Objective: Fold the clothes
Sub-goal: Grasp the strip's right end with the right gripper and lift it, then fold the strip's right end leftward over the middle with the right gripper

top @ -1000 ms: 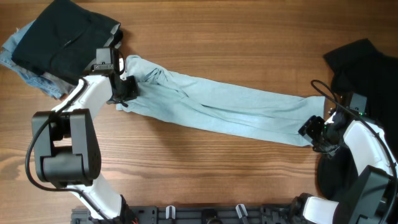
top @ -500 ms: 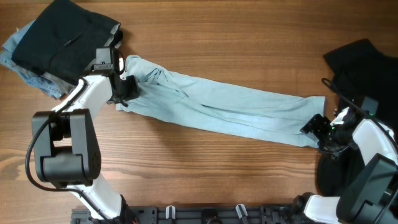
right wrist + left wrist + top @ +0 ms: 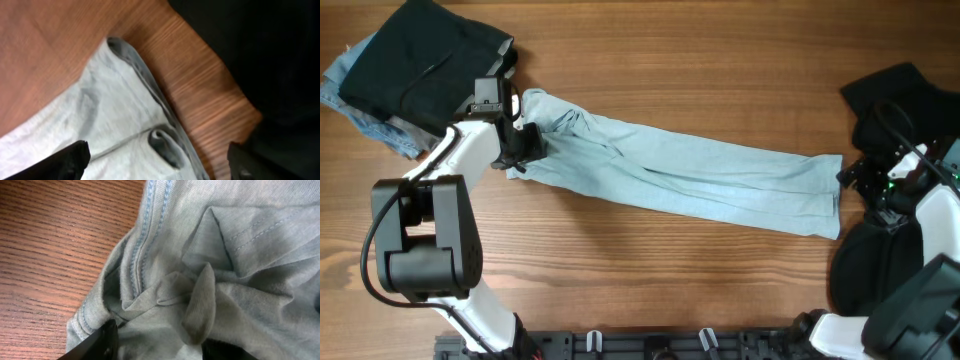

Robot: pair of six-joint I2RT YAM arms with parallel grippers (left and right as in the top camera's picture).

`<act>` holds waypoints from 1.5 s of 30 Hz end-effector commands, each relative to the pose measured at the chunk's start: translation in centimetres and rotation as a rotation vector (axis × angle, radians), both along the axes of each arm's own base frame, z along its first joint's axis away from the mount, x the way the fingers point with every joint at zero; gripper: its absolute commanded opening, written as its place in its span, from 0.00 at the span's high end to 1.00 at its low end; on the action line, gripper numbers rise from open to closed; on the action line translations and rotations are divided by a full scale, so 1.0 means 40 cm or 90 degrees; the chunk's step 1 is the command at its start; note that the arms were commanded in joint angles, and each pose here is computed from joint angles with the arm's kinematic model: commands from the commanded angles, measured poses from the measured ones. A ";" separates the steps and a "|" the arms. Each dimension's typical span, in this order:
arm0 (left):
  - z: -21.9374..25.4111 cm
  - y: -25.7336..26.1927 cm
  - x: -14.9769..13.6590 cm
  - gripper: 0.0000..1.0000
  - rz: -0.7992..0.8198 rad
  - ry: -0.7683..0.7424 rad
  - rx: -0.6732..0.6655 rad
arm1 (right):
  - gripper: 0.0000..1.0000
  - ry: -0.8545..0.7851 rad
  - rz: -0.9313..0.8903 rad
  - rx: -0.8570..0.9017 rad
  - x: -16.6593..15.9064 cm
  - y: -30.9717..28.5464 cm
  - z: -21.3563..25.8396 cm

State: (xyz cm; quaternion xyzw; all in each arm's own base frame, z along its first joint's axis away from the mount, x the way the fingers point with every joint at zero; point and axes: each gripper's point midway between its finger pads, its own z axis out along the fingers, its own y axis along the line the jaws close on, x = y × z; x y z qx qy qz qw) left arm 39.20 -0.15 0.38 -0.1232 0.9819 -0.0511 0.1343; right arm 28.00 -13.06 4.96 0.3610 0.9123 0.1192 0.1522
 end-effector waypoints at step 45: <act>0.354 -0.009 -0.038 0.20 -0.002 -0.112 -0.018 | 0.96 -0.007 0.350 0.065 0.080 0.631 0.124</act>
